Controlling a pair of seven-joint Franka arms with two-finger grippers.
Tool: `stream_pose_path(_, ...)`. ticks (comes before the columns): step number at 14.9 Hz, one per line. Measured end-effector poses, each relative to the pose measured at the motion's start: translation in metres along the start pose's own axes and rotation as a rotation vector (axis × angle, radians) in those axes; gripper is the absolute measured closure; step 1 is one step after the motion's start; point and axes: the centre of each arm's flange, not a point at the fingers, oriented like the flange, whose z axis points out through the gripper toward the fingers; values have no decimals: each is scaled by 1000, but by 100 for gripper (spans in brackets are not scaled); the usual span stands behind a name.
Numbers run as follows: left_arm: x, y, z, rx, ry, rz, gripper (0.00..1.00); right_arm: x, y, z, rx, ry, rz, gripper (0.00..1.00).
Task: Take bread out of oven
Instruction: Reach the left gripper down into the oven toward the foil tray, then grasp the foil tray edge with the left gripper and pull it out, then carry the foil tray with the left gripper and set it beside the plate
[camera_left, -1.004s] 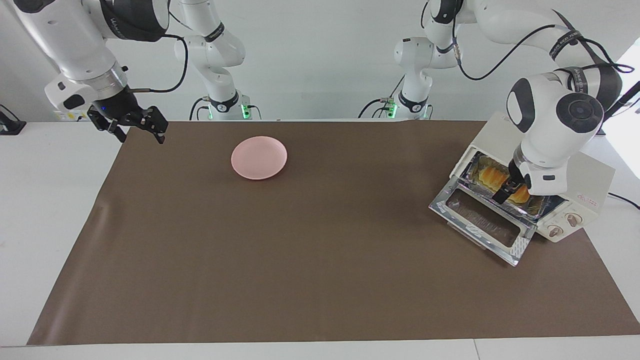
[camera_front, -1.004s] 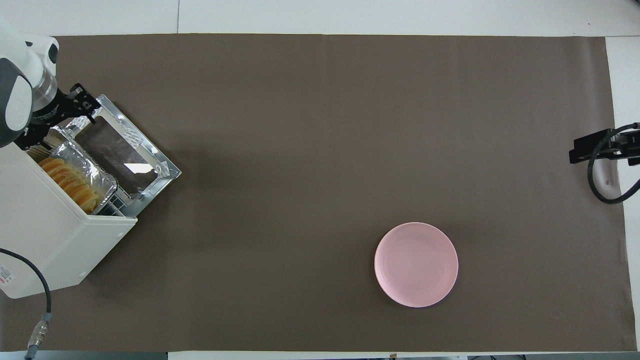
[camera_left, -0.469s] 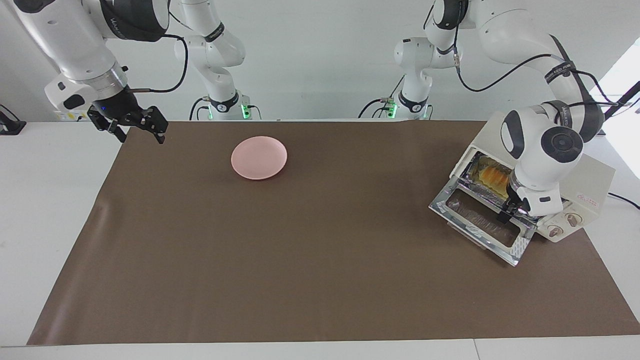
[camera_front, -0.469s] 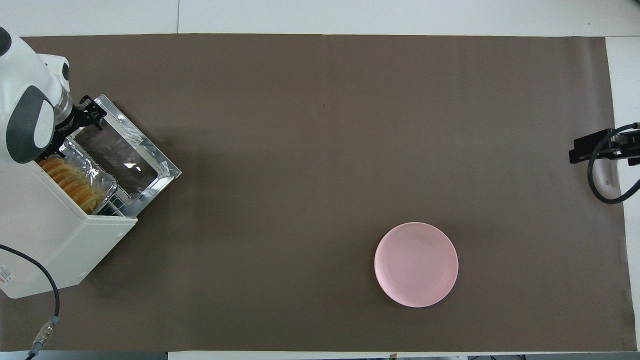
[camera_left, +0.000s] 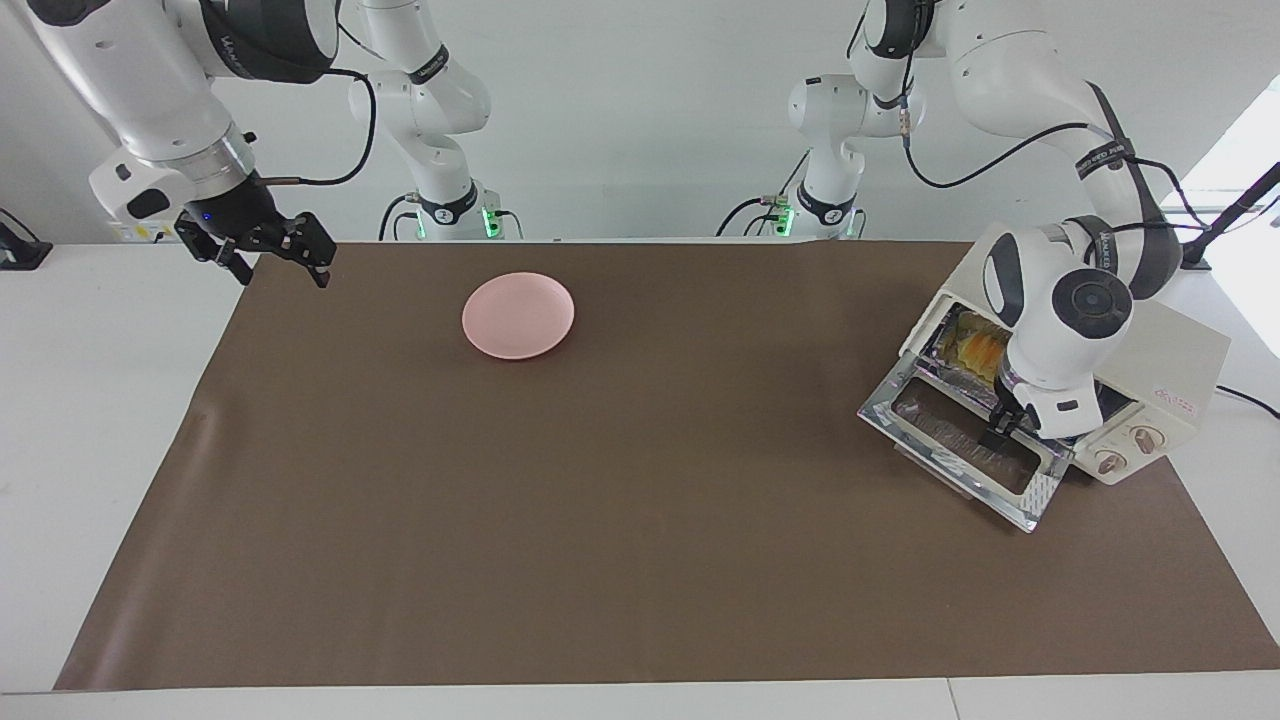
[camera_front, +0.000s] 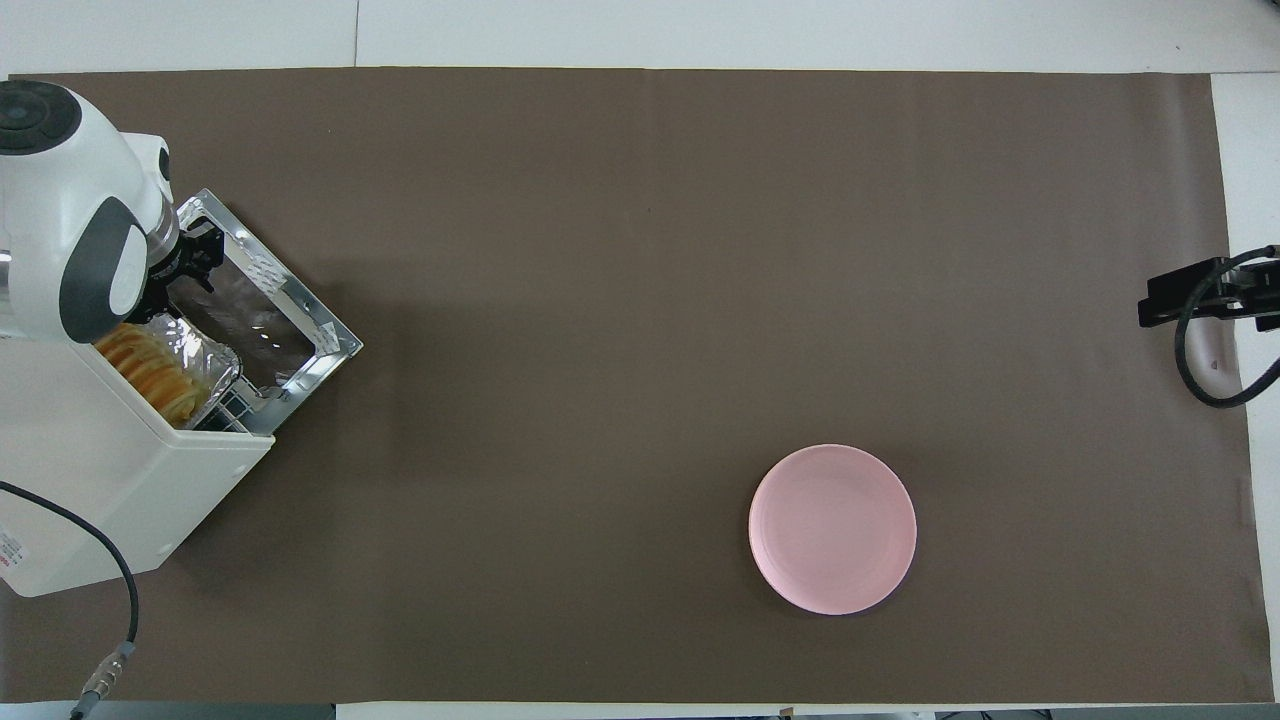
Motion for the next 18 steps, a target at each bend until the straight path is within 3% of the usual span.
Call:
stream_pose_path(3,0,-1,-2,0,3,4,97,0,0,0,0,0,0,0)
stream_pose_path(7,-16,29,-49,-66,62,62,98,0,0,0,0,0,0,0)
stream_pose_path(11,-69,93,-121,-153,81,149,98,0,0,0,0,0,0,0)
stream_pose_path(14,-129,141,-152,-218,67,248,98,0,0,0,0,0,0,0)
stream_pose_path(18,-248,201,-186,-326,56,434,98,0,0,0,0,0,0,0)
